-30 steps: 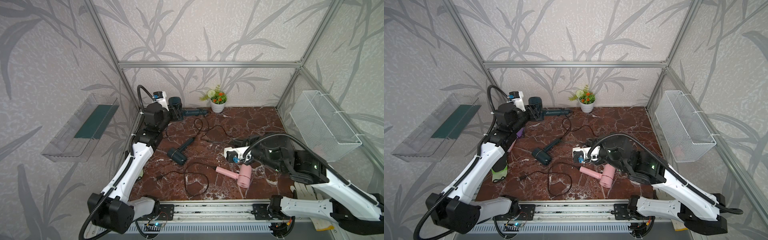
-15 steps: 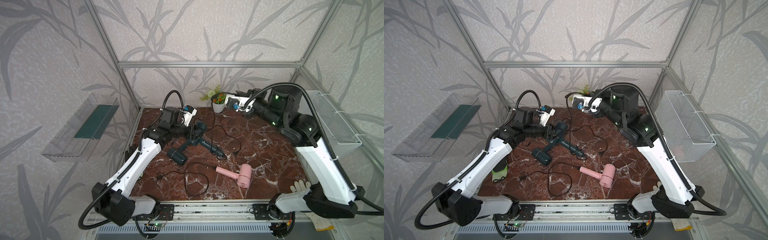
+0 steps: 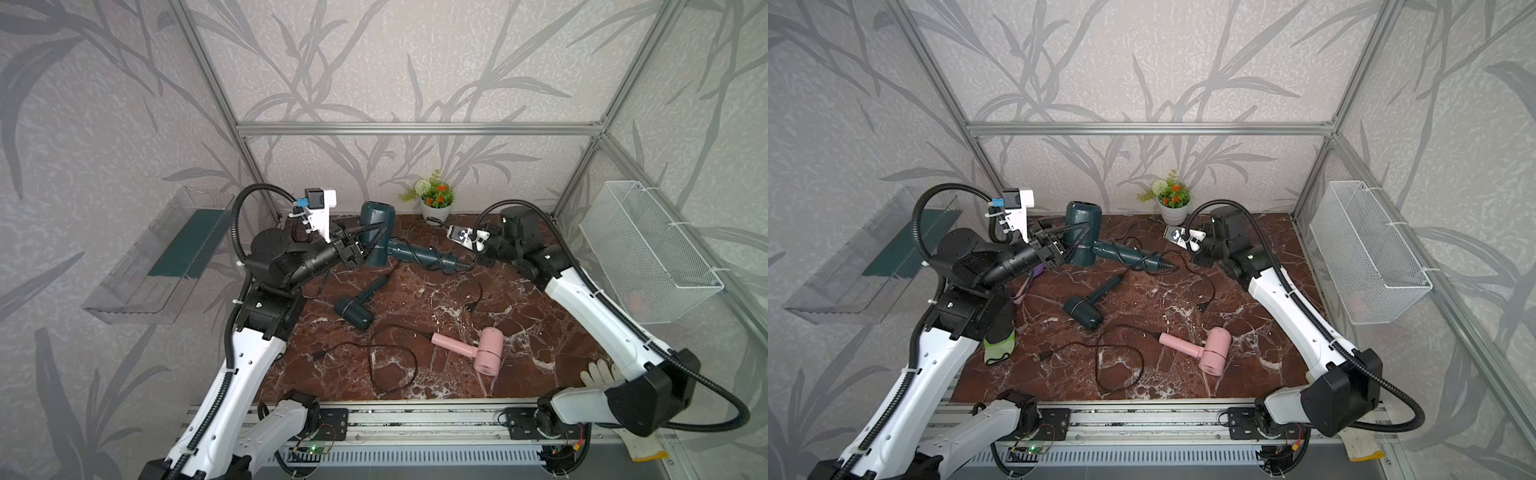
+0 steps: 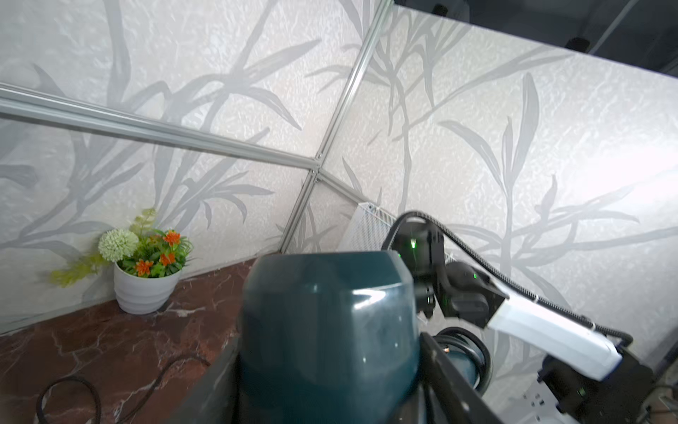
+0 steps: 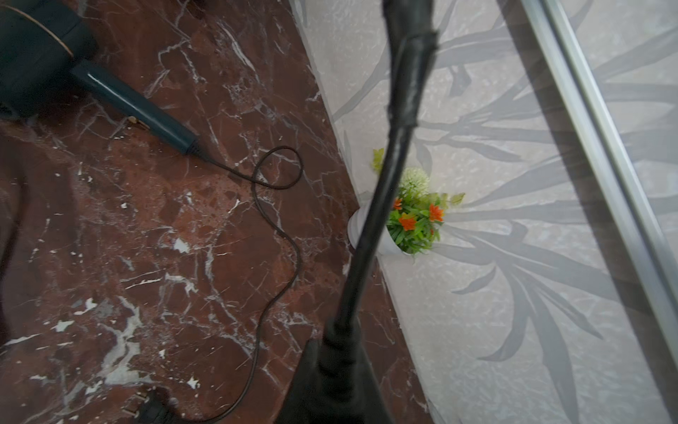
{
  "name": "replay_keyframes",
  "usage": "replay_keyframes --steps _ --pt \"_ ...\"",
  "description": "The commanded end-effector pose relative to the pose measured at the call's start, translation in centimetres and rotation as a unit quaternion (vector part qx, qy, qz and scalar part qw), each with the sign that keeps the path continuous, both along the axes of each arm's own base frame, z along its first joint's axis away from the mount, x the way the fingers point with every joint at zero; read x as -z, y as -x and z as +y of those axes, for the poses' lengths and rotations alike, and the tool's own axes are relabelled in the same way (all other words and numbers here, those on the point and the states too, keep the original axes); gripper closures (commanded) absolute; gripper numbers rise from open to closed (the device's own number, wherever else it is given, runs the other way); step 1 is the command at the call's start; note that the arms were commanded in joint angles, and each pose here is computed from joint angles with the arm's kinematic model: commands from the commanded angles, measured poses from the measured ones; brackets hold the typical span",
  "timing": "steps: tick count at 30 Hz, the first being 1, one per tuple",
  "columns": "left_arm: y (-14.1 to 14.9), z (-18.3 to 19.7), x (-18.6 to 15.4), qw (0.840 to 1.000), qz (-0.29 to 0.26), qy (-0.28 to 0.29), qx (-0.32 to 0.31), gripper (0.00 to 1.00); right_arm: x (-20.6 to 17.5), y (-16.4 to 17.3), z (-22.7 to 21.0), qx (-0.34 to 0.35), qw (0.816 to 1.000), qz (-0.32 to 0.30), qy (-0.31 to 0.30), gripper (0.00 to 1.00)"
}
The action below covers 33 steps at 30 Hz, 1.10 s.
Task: Wrap the cord around the hair dryer
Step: Wrap the power cord around the hair dryer.
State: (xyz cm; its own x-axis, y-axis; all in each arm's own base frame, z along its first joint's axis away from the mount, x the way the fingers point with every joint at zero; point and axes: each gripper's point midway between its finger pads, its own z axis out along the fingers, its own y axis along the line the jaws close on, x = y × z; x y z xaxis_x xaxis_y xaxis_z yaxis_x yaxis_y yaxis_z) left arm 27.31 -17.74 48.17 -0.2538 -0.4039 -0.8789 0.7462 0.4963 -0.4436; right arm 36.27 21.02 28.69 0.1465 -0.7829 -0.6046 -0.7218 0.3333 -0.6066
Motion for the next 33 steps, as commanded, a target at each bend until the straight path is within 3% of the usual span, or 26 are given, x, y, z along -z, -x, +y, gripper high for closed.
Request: replay_keyframes --steps 1,4,7,10,14,19,25,29,33 --pt "-2.3 3.0 -3.2 0.991 -0.035 0.098 -0.089 1.0 -2.0 3.6 2.5 -0.041 0.997 -0.026 -0.058 1.0" --pt "-5.0 5.5 -1.9 0.976 -0.019 0.129 -0.176 1.0 0.1 7.0 4.3 -0.071 0.996 -0.013 -0.045 1.0" --pt "-6.8 7.7 -0.1 0.958 -0.009 0.123 -0.259 1.0 0.0 10.3 5.3 -0.094 0.995 -0.024 -0.026 1.0" --pt "-7.9 8.4 1.7 0.951 -0.002 0.061 -0.304 1.0 -2.7 12.4 5.3 -0.106 0.992 -0.066 -0.006 1.0" --pt "-8.7 8.1 4.2 0.948 0.014 -0.041 -0.315 1.0 -8.2 13.1 4.6 -0.103 0.984 -0.143 0.016 1.0" --pt "-9.1 6.0 7.0 0.953 0.04 -0.14 -0.265 1.0 -13.9 13.7 5.4 -0.127 0.969 -0.212 0.02 1.0" --pt "-7.6 0.9 10.6 0.954 0.078 -0.253 -0.144 1.0 -17.7 12.3 7.0 -0.145 0.953 -0.265 0.029 1.0" --pt "-4.6 -2.0 10.7 0.96 0.069 -0.267 -0.044 1.0 -19.2 9.5 6.6 -0.134 0.953 -0.27 0.02 1.0" --pt "-1.0 -2.8 8.6 0.973 0.042 -0.225 0.013 1.0 -18.5 4.9 4.4 -0.094 0.965 -0.246 0.002 1.0"
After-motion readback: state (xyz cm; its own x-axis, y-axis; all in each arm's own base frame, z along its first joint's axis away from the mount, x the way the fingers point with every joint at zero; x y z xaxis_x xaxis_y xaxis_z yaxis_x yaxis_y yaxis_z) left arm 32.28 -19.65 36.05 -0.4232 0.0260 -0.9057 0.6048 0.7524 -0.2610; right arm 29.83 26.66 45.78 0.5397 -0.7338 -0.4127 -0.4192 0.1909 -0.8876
